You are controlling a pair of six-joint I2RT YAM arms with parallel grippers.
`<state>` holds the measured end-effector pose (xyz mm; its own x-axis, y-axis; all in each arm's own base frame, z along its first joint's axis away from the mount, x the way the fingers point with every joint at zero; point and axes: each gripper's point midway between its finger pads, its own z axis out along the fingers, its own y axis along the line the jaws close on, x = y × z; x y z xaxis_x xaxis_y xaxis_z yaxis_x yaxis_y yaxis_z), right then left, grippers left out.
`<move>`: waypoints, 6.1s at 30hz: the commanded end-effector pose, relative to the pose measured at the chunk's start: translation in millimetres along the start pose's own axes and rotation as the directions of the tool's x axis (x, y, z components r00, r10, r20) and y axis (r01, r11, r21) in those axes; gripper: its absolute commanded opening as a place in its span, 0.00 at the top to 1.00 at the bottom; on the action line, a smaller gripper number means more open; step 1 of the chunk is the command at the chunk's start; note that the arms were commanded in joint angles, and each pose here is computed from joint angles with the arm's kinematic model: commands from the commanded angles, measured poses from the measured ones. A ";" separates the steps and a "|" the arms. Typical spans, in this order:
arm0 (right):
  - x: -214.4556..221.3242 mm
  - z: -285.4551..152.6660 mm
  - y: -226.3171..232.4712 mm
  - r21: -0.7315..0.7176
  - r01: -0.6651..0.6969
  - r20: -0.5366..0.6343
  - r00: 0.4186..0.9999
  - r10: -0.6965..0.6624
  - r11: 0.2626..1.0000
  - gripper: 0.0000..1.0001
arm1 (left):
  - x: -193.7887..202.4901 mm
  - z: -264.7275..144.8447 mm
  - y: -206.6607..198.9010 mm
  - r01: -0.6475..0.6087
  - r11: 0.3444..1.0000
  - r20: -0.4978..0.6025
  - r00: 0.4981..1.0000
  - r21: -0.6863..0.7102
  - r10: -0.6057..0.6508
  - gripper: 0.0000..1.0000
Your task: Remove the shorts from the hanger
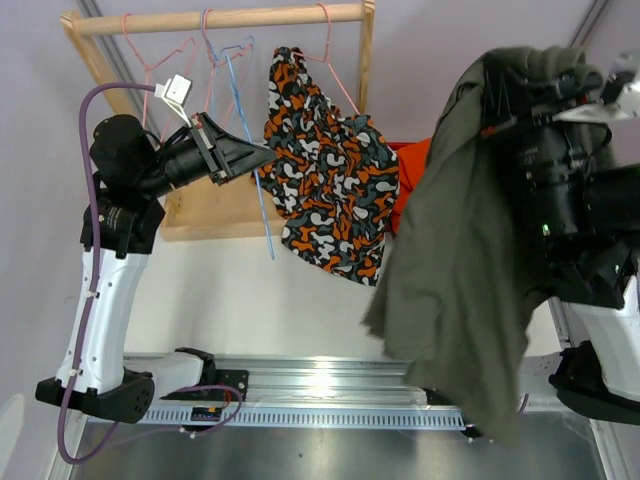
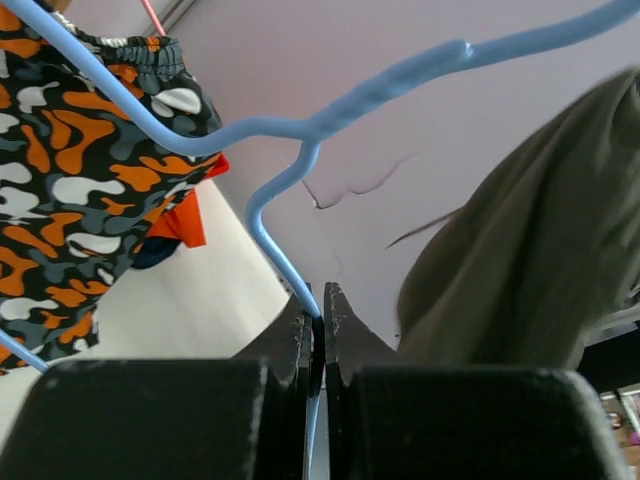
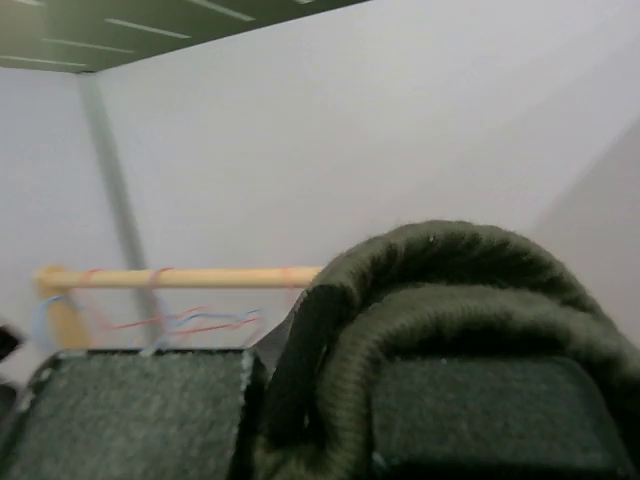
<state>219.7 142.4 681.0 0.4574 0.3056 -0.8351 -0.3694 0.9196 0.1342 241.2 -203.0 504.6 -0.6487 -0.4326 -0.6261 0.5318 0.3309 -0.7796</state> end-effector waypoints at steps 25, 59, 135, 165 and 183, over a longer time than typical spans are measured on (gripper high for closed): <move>282.7 76.0 -223.2 0.270 0.091 -0.306 0.952 -0.004 0.959 1.00 | -15.5 26.6 14.1 -0.161 0.986 -0.043 0.986 0.039 0.163 1.00; 448.0 -144.5 -74.1 0.159 -0.241 -0.706 0.650 0.281 0.957 0.01 | -142.9 117.9 119.5 0.061 0.983 0.221 0.975 -0.171 -0.022 1.00; 417.2 -195.1 -80.1 0.134 -0.269 -0.712 0.643 0.281 0.954 0.01 | -70.0 204.1 97.1 -0.210 0.895 0.205 0.929 -0.393 0.308 0.36; 413.3 -196.5 -80.9 0.137 -0.269 -0.705 0.649 0.285 0.953 0.00 | -80.1 259.8 98.1 -0.130 0.958 0.297 0.932 -0.256 0.206 0.43; 415.4 -196.8 -82.8 0.145 -0.264 -0.703 0.651 0.286 0.954 0.01 | -69.4 234.6 80.4 -0.147 0.948 0.252 0.942 -0.282 0.221 1.00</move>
<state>277.0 145.5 206.6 -0.4192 0.2738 -0.8656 -0.3437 0.8346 0.4304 495.8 -357.0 431.8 -0.4157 -0.5429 -0.7297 0.3619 0.6373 -0.6803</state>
